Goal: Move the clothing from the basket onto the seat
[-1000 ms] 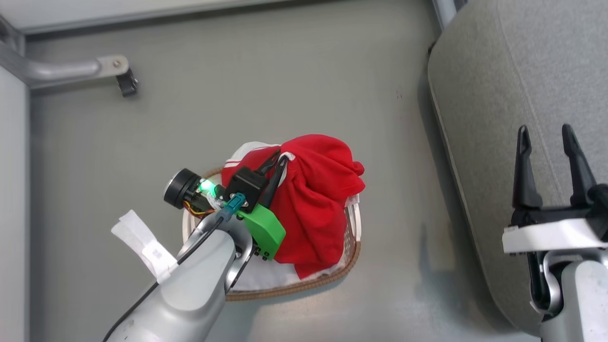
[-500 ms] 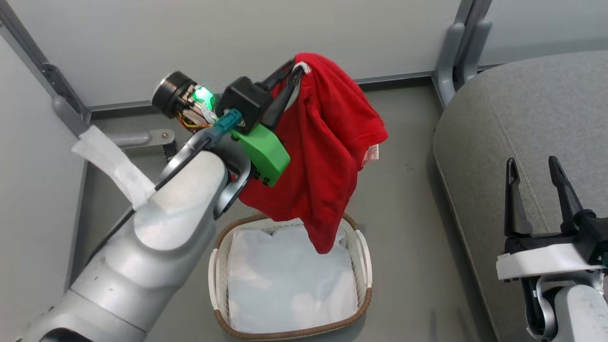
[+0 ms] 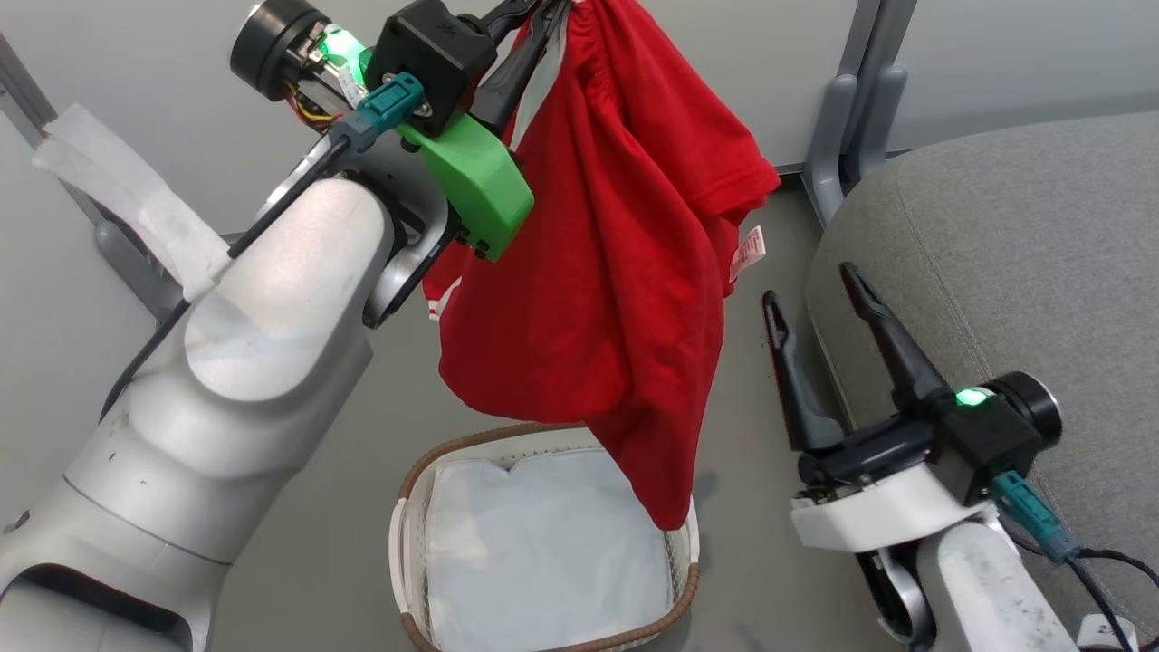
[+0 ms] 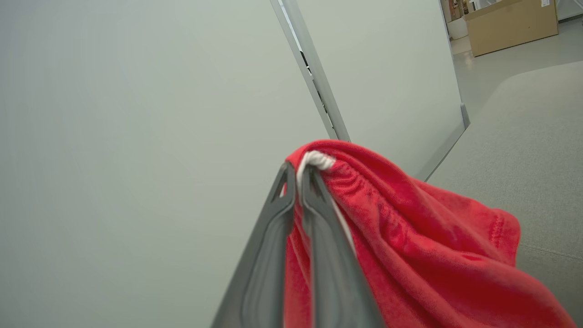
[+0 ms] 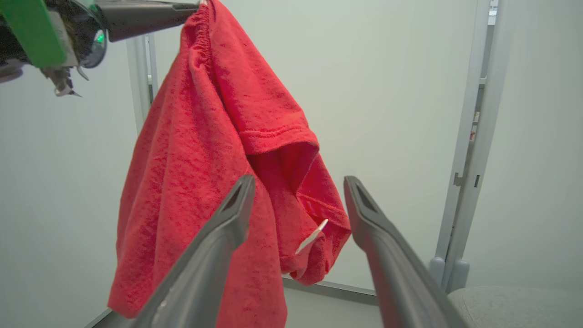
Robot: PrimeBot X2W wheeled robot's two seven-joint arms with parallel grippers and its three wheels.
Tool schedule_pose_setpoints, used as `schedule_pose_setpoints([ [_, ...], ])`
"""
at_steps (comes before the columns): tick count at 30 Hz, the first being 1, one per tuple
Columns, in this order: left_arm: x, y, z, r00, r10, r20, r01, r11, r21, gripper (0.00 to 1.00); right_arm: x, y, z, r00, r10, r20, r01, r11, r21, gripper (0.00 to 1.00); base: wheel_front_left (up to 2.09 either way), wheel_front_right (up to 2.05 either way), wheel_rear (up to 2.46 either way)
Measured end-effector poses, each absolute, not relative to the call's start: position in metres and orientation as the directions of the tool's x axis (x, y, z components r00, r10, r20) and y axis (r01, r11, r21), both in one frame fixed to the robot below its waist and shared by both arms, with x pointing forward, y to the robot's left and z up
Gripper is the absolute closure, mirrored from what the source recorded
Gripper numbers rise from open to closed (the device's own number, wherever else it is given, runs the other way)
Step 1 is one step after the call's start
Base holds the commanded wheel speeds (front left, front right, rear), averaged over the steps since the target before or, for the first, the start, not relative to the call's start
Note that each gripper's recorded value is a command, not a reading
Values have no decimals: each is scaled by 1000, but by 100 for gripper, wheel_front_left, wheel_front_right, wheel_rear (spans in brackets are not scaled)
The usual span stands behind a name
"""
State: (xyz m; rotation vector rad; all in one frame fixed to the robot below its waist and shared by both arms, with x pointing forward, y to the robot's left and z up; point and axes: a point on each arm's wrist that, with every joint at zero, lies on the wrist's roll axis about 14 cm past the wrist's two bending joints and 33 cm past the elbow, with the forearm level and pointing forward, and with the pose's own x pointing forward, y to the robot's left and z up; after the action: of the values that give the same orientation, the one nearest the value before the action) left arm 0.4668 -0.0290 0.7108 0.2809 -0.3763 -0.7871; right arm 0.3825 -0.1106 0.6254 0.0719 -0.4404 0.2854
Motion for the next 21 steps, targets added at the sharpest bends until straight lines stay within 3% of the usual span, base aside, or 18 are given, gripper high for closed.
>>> schedule_pose_setpoints([
  [8,461,-34,707,632,-748,204,654,656,377,100,384,-58,651,775,418,474,-405,904,-135,0,0,0,0],
  [16,457,-32,705,631,-751,193,662,652,370,100,413,-48,658,765,466,445,-389,885,-256,0,0,0,0],
  [21,455,-30,705,632,-752,189,661,650,377,100,433,-39,628,790,521,323,-429,846,-317,0,0,0,0],
])
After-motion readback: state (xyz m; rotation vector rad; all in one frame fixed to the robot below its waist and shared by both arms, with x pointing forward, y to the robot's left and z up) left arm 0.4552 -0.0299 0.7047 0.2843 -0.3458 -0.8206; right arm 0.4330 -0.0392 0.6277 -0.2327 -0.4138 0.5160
